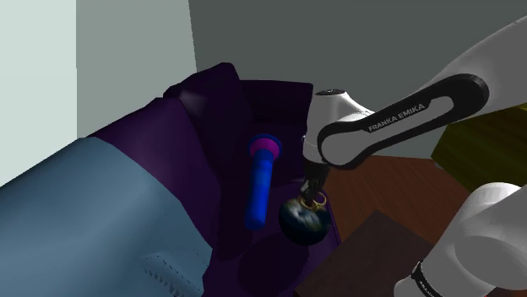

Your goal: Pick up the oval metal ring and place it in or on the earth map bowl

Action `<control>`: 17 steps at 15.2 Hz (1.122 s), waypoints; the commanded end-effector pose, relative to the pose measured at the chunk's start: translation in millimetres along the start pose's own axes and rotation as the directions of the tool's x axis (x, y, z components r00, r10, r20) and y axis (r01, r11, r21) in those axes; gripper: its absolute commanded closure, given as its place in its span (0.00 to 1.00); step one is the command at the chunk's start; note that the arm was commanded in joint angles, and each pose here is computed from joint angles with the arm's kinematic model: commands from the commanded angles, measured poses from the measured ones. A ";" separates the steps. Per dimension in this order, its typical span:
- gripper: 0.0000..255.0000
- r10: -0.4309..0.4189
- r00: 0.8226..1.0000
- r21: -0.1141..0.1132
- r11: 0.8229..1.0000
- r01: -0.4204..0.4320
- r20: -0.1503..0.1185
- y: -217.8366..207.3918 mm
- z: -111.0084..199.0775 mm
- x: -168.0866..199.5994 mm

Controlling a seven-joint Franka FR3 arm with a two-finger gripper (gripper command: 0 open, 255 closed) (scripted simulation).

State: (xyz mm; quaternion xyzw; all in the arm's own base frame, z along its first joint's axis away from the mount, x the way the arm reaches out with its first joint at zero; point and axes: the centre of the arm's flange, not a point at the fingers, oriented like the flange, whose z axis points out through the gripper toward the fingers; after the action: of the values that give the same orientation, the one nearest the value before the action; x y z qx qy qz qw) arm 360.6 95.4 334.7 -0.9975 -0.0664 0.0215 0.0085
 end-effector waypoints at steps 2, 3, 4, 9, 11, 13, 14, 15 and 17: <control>1.00 0.000 1.000 0.000 1.000 0.000 -0.001 0.1 15.1 0.9; 1.00 0.000 1.000 0.000 1.000 0.000 -0.001 0.2 20.4 1.1; 1.00 0.000 1.000 0.000 1.000 0.000 -0.001 0.3 25.7 1.3; 1.00 0.000 1.000 0.000 1.000 0.000 -0.001 0.9 52.0 2.4; 1.00 0.000 1.000 0.000 1.000 0.000 -0.001 1.1 62.6 2.8; 1.00 0.000 1.000 0.000 1.000 0.000 -0.001 1.1 65.8 2.9; 1.00 0.000 1.000 0.000 1.000 0.000 -0.001 1.1 65.9 3.0; 1.00 0.000 1.000 0.000 1.000 0.000 -0.001 1.1 65.9 3.0; 1.00 0.000 1.000 0.000 1.000 0.000 -0.001 1.1 65.9 3.0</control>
State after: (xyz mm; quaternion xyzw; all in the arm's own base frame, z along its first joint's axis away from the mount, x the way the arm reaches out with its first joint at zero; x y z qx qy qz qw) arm 360.8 95.7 268.9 -0.9975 -0.0665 0.0212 0.0086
